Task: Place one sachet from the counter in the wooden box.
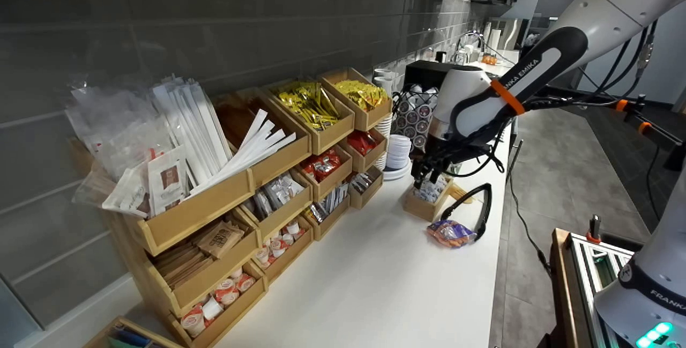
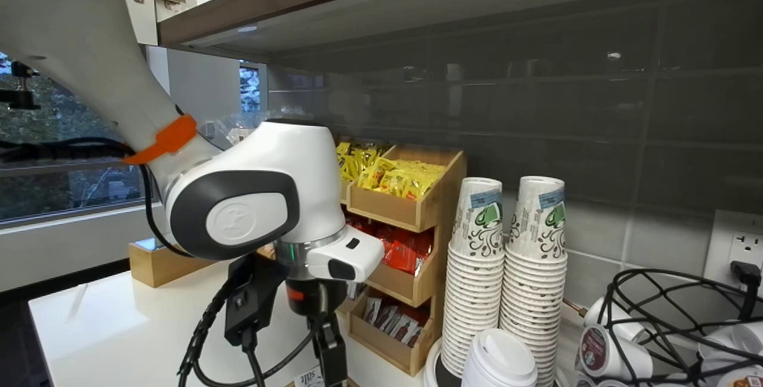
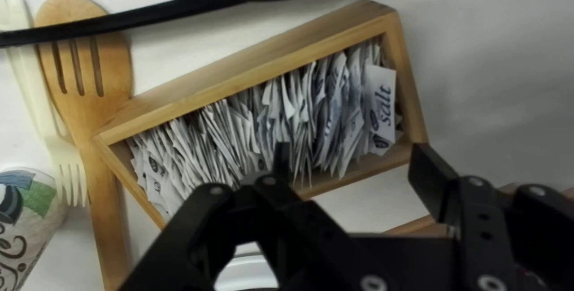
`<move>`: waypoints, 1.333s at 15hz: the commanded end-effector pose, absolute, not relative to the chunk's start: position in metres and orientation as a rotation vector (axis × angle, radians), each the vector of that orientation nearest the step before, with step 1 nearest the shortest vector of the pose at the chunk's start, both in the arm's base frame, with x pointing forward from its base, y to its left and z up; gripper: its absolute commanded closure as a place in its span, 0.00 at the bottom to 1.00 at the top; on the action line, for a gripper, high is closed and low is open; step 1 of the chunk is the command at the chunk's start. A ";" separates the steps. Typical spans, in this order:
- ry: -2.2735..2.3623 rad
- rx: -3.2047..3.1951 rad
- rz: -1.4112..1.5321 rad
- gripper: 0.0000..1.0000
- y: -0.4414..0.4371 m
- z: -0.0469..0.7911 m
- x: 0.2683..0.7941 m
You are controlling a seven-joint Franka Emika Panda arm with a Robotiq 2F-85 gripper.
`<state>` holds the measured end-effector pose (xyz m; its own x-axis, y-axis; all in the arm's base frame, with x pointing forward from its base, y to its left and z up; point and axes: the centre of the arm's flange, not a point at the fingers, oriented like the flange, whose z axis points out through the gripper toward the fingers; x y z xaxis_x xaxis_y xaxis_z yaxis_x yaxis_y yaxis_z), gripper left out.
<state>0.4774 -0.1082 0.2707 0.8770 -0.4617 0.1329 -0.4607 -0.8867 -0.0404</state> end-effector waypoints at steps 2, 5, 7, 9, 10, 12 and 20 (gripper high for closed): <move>0.731 -3.011 -0.270 0.00 -0.106 0.286 0.475; 0.717 -3.006 -0.284 0.00 -0.105 0.298 0.472; 0.705 -3.011 -0.283 0.00 -0.104 0.305 0.469; 0.700 -3.012 -0.292 0.01 -0.104 0.313 0.466; 0.703 -3.016 -0.298 0.00 -0.104 0.317 0.465; 0.705 -3.027 -0.283 0.00 -0.104 0.325 0.460; 0.695 -3.049 -0.183 0.00 -0.105 0.351 0.441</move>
